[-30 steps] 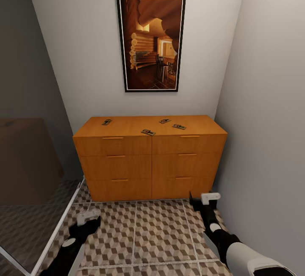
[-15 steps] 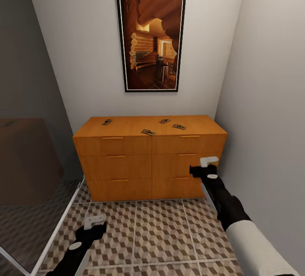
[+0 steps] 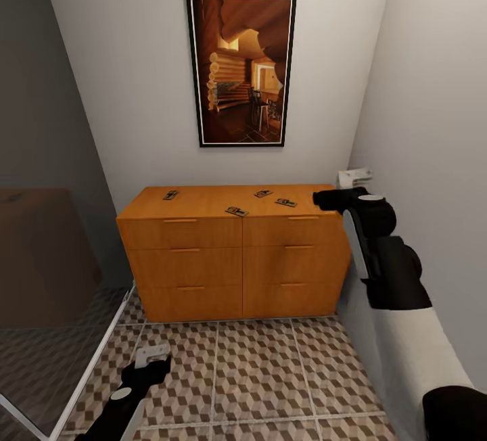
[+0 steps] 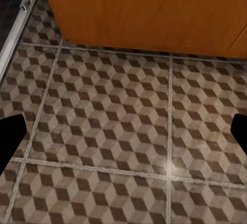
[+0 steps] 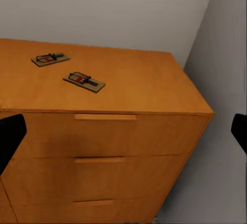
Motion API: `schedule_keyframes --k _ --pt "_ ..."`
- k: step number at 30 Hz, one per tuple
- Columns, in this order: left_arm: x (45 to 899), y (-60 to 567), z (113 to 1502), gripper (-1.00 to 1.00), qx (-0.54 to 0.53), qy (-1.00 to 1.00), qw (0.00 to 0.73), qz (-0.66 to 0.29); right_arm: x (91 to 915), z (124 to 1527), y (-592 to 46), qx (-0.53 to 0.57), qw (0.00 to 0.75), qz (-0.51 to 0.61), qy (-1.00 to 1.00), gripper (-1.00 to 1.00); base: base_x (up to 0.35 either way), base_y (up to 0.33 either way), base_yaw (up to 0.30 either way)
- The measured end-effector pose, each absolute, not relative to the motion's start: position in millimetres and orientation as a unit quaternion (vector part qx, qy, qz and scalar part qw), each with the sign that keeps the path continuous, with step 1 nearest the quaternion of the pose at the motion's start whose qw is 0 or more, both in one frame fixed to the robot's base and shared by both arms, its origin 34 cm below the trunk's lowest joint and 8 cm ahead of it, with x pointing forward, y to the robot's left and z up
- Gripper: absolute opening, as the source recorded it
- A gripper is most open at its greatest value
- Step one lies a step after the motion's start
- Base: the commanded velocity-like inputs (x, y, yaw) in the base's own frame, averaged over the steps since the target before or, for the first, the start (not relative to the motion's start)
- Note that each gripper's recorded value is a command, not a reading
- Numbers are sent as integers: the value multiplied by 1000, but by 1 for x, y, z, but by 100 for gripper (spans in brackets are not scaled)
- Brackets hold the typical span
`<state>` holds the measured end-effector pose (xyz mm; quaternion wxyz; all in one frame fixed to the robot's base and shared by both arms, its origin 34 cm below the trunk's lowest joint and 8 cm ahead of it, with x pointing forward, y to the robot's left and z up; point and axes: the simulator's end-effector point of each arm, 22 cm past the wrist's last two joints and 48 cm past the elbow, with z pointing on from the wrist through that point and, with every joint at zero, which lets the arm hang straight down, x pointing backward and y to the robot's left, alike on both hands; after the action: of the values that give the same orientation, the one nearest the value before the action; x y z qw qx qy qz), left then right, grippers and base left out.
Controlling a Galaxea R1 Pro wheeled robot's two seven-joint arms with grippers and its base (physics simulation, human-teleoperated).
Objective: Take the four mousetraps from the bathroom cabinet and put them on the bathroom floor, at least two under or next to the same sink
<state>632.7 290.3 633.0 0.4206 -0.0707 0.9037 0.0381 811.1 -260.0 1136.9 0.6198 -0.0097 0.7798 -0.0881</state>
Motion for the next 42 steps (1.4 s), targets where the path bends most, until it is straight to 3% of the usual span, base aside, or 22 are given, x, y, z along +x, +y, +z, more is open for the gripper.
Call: schedule_keyframes --k 5,9,15,25,42 --pt "630 284 629 100 -71 906 416 34 828 1217 -262 -4 656 -92 749 100 0 0 0" --pt "629 279 628 100 -70 907 414 31 873 1218 -260 -28 609 -65 790 100 0 0 0" --pt "629 274 627 100 -62 908 413 29 886 1174 -229 -110 526 94 838 100 0 0 0" --pt "624 268 620 100 -54 912 406 27 874 1177 -247 -144 518 152 829 100 0 0 0" --pt "624 264 620 100 -53 912 406 24 868 1183 -291 -143 528 144 825 100 1 -47 0"
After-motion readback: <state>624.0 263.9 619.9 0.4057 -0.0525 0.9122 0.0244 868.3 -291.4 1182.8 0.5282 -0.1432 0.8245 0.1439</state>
